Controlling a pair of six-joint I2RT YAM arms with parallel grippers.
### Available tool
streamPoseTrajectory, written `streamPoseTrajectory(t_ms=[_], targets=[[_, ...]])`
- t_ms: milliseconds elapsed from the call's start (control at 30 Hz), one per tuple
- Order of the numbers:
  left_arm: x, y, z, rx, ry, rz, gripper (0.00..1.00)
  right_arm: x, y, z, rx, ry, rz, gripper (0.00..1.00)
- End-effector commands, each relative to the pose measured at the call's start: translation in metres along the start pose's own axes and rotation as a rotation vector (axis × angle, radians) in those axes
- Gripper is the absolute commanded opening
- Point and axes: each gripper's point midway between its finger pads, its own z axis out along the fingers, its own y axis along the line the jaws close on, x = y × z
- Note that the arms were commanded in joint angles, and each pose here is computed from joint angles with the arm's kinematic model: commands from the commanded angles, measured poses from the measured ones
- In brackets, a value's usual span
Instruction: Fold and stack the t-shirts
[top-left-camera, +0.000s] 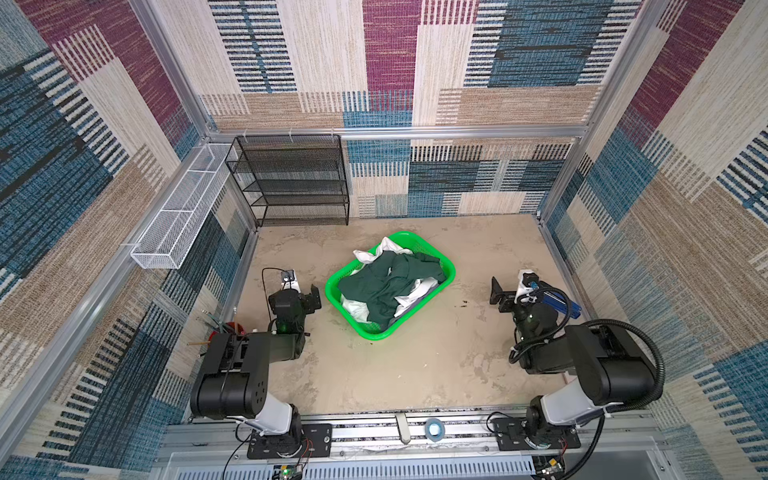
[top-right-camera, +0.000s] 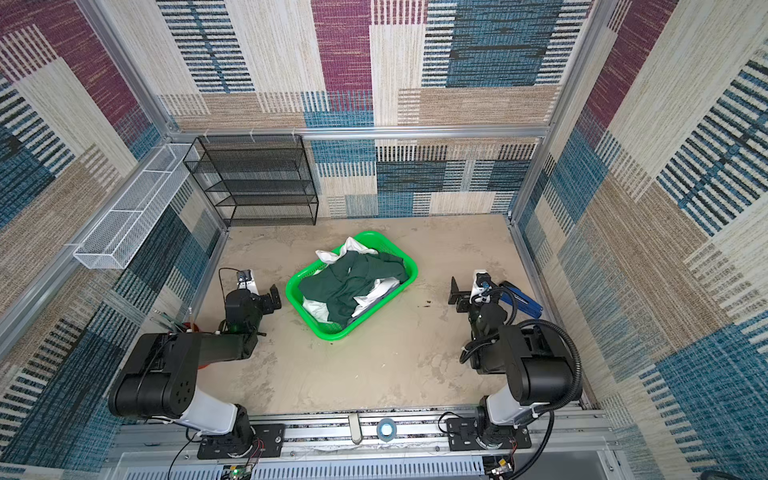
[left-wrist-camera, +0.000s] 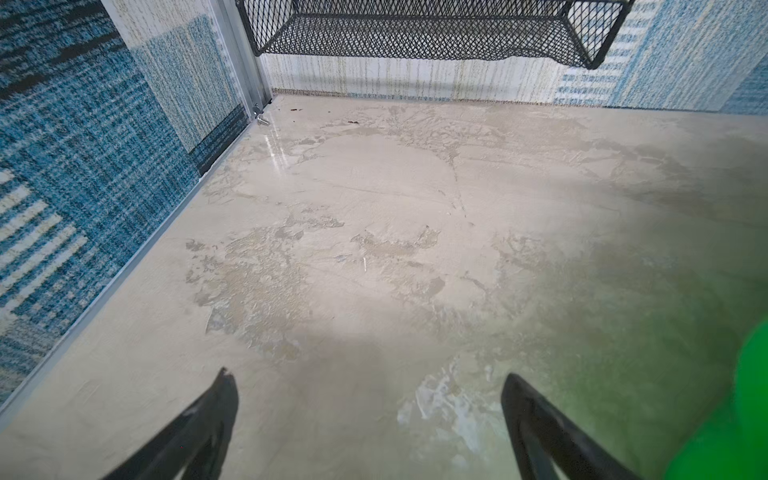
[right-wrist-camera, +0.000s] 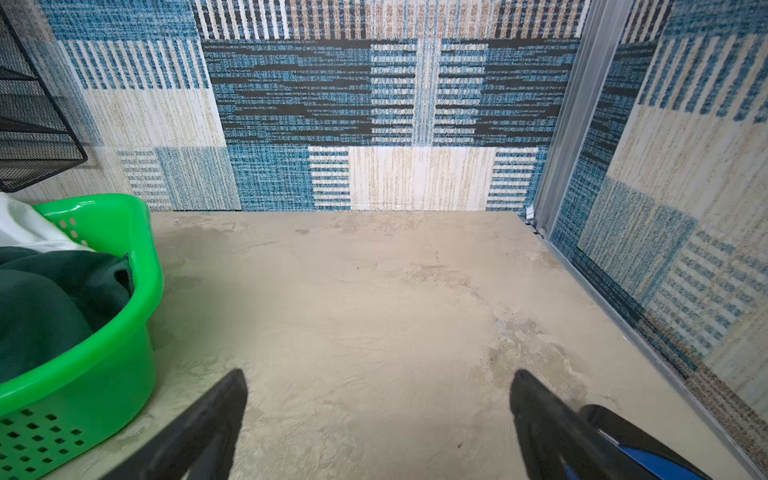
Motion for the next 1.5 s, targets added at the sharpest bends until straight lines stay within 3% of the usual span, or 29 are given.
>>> streamPoseTrajectory(t_ms=[0,1067,1167,1233,1333,1467], targets=[[-0.009,0.0,0.001,-0.001,-0.028,0.012,0.98,-0.008,0.001,0.0,-0.007,-0.033,0.005,0.99],[-0.011,0.001,-0.001,-0.005,-0.04,0.011,0.99,-0.017,-0.002,-0.009,0.017,-0.076,0.01,0.99],[-0.029,0.001,-0.023,-0.042,-0.071,0.038,0.99,-0.042,0.001,-0.022,0.067,-0.11,-0.018,0.99],[-0.043,-0.001,-0.041,-0.063,-0.002,0.019,0.99,-0.053,0.002,-0.015,0.077,-0.04,0.057,0.99],[-0.067,-0.031,-0.072,0.11,0.085,-0.087,0.99,-0.066,0.039,-0.003,-0.083,0.075,0.119,0.94],[-0.079,-0.075,-0.128,0.386,0.226,-0.19,0.99,-0.074,0.12,-0.001,-0.28,0.231,0.076,0.87]])
